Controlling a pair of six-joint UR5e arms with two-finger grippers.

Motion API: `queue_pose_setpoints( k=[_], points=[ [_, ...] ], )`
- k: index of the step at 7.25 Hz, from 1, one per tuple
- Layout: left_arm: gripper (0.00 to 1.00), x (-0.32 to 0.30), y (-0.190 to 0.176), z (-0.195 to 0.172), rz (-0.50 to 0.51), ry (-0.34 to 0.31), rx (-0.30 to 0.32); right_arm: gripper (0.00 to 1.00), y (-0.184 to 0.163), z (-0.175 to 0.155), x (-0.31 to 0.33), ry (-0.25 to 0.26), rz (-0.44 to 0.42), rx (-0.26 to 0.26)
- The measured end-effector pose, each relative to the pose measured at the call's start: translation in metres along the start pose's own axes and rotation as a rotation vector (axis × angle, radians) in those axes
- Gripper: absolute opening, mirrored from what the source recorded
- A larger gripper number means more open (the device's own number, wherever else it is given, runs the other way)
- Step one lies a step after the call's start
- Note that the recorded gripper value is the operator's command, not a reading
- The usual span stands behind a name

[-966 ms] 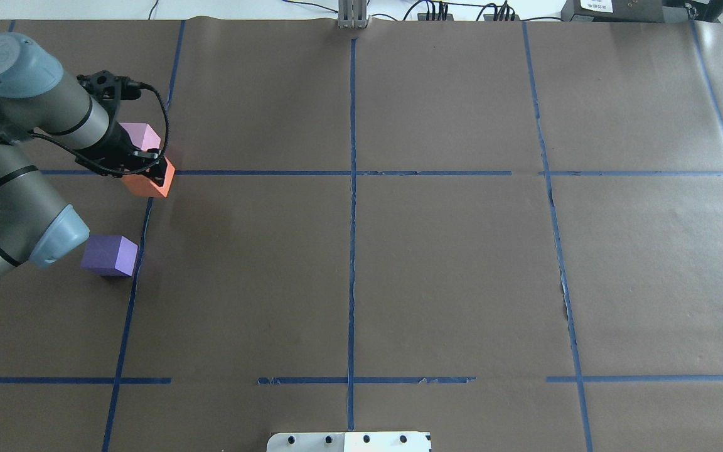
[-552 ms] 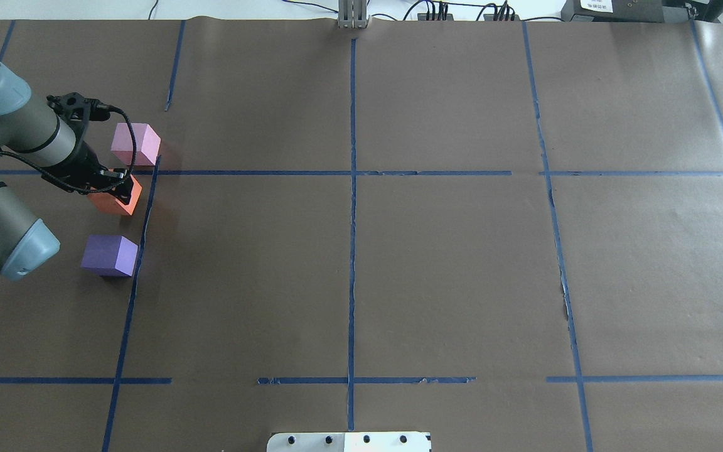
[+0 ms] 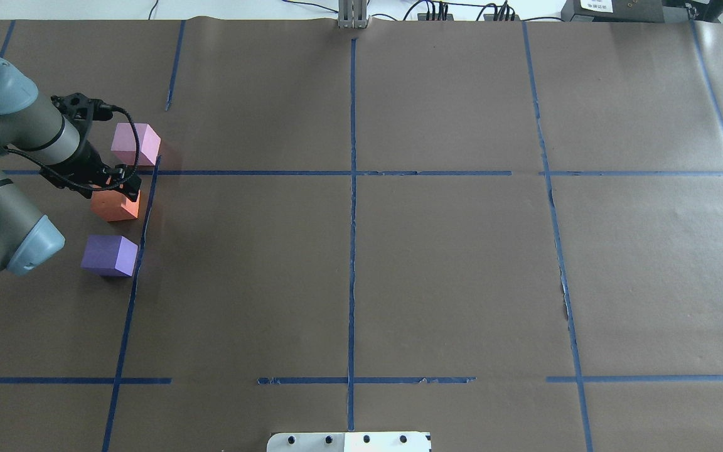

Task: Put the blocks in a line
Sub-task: 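Carry the orange cube with the left gripper between the pink and purple cubes, then release the orange cube and lift the left gripper away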

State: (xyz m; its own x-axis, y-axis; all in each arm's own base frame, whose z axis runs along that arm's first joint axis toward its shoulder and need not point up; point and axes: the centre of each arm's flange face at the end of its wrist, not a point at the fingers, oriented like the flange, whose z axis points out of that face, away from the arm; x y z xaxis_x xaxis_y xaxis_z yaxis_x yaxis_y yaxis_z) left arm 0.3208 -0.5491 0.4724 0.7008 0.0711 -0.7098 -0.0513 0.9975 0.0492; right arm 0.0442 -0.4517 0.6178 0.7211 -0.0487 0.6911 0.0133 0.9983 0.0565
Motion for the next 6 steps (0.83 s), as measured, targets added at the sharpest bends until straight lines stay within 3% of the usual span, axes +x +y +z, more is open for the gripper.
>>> queue_pose_setpoints(
  k=[2,4,6],
  points=[
    [1.0,-0.039,-0.028,-0.052,-0.002,0.0,0.043,1.0,0.0,0.0,0.0,0.0,0.0,0.0],
    [1.0,-0.099,-0.055,-0.146,0.086,-0.059,0.056,1.0,0.0,0.0,0.0,0.0,0.0,0.0],
    [1.0,-0.201,-0.048,-0.216,0.184,-0.113,0.065,1.0,0.0,0.0,0.0,0.0,0.0,0.0]
  ],
)
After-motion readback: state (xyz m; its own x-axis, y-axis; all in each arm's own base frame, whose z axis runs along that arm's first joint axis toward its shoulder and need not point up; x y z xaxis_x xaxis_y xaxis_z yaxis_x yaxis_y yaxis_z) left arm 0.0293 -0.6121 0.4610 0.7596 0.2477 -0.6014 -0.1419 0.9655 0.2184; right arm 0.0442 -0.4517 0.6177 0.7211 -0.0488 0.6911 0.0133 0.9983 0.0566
